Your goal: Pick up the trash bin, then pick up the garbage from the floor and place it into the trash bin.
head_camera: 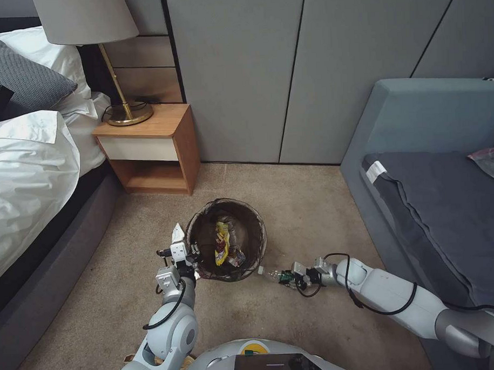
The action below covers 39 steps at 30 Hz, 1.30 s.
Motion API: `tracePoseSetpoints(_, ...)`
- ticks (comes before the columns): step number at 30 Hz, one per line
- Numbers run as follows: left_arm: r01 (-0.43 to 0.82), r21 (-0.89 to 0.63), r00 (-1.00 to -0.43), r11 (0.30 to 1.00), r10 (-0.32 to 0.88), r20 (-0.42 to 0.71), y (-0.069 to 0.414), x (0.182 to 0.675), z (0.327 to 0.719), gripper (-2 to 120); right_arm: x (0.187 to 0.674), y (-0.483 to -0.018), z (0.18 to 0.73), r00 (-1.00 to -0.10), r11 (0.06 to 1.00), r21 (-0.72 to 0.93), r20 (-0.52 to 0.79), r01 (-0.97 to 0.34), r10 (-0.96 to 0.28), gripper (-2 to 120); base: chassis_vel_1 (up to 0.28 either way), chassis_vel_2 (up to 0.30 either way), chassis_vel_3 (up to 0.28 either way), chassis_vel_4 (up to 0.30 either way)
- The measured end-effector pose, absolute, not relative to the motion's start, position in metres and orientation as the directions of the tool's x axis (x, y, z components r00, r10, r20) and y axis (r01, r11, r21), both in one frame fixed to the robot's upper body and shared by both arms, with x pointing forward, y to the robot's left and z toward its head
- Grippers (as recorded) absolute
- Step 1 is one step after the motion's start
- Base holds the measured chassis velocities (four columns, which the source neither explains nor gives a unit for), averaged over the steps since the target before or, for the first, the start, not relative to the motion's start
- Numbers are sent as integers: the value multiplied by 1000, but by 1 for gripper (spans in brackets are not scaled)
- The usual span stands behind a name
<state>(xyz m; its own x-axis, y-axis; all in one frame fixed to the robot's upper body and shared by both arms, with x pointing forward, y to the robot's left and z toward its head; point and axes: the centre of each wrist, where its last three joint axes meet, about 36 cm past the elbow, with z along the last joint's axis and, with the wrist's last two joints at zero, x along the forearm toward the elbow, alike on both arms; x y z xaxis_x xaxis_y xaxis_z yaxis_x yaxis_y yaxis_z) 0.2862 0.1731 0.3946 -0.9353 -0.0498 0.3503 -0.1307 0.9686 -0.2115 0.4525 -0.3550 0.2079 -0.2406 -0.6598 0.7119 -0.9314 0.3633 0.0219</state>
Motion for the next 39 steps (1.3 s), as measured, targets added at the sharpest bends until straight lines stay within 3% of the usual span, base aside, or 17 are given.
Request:
tracePoseSetpoints(5,-130,-212,-936,969,-49,349,173,287,395,2,452,-355,208,-249,369,17,709,-929,-660,28,0,0,0,0)
tracePoseSetpoints(16,-121,-207,-935,971,-42,352,172,286,395,2,444,-352,238,-379,444,-62,633,-894,-675,28,0,0,0,0)
tracePoseSetpoints(23,-114,-203,-932,972,-34,361,171,281,394,2,428,-363,274,-549,560,-165,540,-812,-638,28,0,0,0,0)
tracePoseSetpoints(28,-112,-201,-931,973,-32,363,171,280,395,2,429,-367,288,-619,612,-202,495,-765,-610,28,0,0,0,0)
tracePoseSetpoints(31,-105,-200,-932,974,-26,361,171,278,396,2,434,-362,318,-749,712,-265,380,-651,-543,28,0,0,0,0)
tracePoseSetpoints(39,-94,-193,-935,977,-21,353,174,275,401,2,444,-333,359,-897,841,-316,202,-440,-393,28,0,0,0,0)
